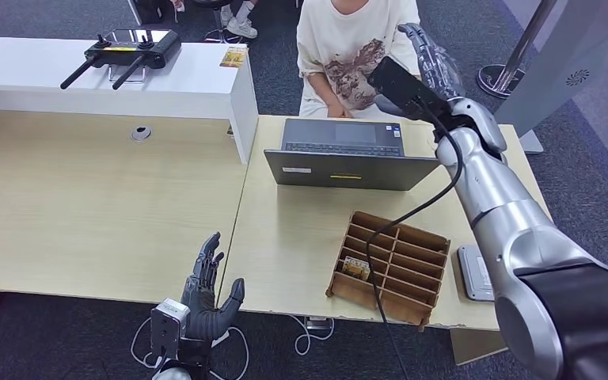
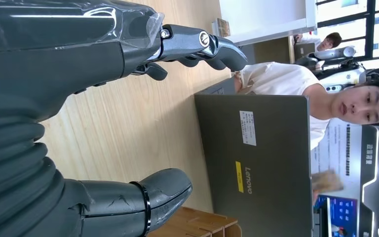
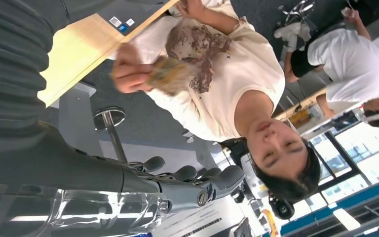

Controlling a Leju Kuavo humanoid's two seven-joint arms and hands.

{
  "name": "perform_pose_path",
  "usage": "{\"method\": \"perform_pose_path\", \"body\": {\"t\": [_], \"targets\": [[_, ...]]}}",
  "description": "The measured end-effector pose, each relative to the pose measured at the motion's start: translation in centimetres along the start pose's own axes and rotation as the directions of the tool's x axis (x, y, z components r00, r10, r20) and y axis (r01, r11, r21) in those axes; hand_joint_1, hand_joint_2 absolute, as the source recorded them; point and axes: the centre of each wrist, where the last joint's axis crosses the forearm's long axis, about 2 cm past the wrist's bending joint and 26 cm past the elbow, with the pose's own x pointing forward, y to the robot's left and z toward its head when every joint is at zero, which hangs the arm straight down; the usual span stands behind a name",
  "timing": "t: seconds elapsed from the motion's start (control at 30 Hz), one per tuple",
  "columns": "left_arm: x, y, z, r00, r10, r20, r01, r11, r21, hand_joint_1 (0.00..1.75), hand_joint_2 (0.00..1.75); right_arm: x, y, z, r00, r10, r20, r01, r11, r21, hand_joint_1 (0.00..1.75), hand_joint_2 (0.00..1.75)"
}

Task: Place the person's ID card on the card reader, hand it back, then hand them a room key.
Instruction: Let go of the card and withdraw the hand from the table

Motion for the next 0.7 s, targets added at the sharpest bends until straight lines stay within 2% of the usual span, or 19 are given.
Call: {"method": "perform_pose_path", "body": {"t": [0.2,0.37,0.57,0.7], "targets": [[0.0,0.1,0.1,1.0,-0.007,0.0,0.007,1.0,0.007,0.0,1.75,-1.5,-0.5,0.8,0.997,-0.083,0.007,0.083,0.993,-0.084,0.0,1.75],[0.0,0.2,0.3,1.0,-0.017,-0.003,0.017,1.0,0.018,0.0,1.75,-3.1,-1.2,1.8,0.972,-0.23,0.038,0.233,0.964,-0.129,0.0,1.75],[0.3,0.4,0.8,0.999,-0.039,0.002,0.038,0.998,0.049,0.0,1.75,-5.4,-1.2,4.3,0.871,-0.481,0.096,0.489,0.866,-0.105,0.0,1.75],[0.6,0.6,1.2,0.999,-0.052,0.007,0.051,0.997,0.065,0.0,1.75,-7.3,-1.3,6.7,0.82,-0.559,0.12,0.57,0.817,-0.086,0.0,1.75]]}}
